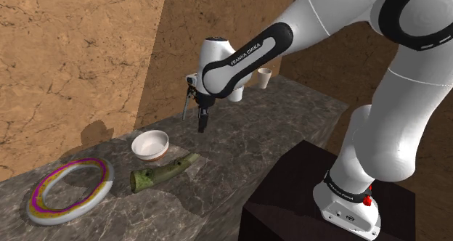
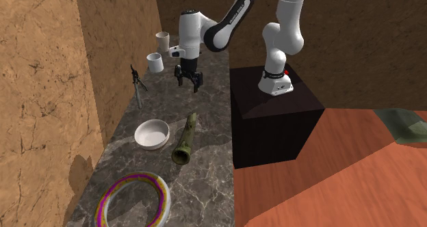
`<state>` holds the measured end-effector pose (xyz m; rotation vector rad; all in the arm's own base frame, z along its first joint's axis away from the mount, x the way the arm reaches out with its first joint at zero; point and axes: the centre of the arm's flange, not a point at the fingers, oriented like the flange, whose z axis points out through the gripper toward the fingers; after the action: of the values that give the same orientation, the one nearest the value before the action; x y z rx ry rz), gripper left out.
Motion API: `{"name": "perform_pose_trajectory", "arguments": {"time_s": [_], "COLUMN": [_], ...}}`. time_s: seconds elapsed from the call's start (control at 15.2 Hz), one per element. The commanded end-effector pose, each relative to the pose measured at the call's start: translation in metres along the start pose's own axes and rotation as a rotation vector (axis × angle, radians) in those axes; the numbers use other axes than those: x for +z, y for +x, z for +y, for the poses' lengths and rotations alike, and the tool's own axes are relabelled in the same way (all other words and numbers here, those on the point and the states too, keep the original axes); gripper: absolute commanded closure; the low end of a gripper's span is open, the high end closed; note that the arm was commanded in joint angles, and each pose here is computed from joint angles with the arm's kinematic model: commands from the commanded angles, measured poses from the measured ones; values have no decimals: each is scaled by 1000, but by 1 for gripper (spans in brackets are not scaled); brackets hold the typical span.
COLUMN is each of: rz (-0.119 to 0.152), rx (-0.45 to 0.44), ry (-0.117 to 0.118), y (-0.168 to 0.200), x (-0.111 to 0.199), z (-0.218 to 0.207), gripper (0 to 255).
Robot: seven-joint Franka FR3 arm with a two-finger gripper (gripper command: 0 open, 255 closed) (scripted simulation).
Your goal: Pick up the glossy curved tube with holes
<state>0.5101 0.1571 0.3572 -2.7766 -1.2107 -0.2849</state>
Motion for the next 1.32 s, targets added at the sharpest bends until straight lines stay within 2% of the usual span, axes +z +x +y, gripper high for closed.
{"name": "perform_pose_trajectory", "arguments": {"time_s": [0.0,0.92,1.25], "rz": [6,44,44], "rx": [-55,-433,-442], "ry": [7,59,60], "y": [16,116,113], "x": [18,148,171], "z": [-6,-77,-79], "gripper": [0,0,0]}}
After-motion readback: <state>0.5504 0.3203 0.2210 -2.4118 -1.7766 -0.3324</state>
